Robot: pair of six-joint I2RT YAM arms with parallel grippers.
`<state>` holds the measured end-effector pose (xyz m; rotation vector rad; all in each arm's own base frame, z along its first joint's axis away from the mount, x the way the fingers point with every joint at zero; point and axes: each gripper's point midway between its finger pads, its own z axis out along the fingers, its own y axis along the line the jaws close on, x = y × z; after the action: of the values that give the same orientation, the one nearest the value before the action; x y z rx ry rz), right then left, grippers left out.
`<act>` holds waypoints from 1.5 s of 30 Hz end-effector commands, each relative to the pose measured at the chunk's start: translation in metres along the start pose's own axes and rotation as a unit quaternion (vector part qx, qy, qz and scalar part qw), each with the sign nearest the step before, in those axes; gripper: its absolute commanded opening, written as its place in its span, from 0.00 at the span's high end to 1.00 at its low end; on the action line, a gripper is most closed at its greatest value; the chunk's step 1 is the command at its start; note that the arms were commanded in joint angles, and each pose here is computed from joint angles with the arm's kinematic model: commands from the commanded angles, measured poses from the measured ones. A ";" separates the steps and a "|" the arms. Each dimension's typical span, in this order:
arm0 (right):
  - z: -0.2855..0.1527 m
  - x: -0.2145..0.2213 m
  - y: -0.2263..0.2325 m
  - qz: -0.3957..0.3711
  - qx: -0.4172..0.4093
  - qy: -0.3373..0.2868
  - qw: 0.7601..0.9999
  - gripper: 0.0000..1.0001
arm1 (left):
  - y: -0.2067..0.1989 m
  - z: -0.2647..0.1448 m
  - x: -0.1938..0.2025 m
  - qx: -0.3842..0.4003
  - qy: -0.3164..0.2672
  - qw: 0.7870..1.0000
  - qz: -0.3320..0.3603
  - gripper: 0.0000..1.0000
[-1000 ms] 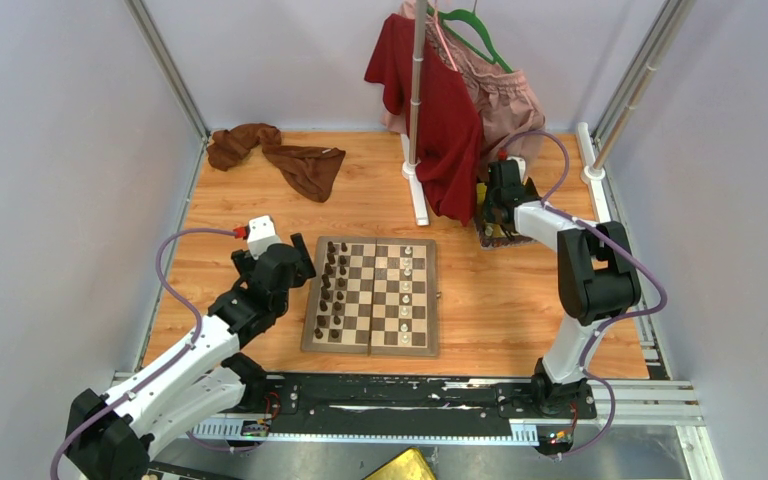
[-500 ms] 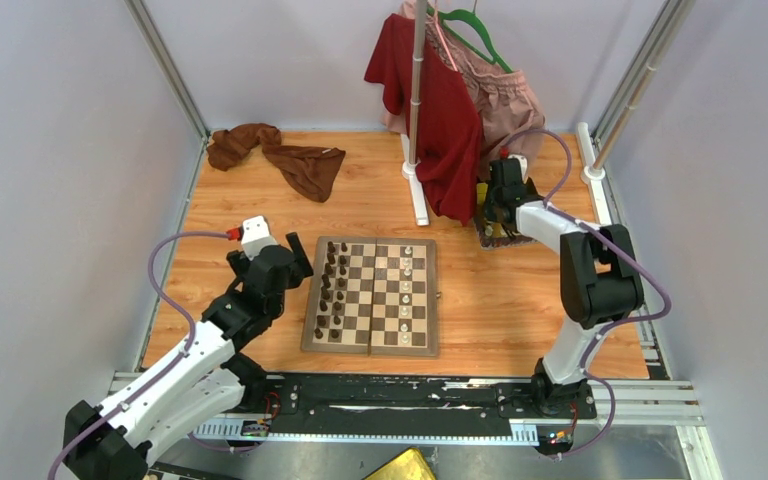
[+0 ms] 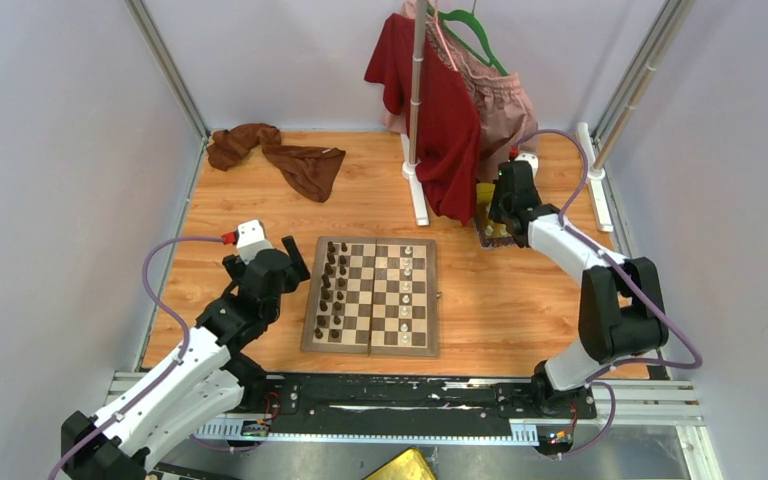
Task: Set up the chess pieces on the board
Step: Pick up the chess piece from the storage box, then place the chess piece on the chessboard.
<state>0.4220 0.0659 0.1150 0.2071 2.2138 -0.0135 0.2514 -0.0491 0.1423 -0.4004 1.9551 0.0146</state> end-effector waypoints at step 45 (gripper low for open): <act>-0.145 0.145 0.153 -0.233 -0.247 0.088 0.936 1.00 | 0.008 -0.006 0.022 0.017 0.013 0.999 -0.047 0.00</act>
<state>0.2585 0.2385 0.1055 -0.5353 2.2851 0.2903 0.2336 -0.0499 0.1225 -0.4434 1.9770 -0.0759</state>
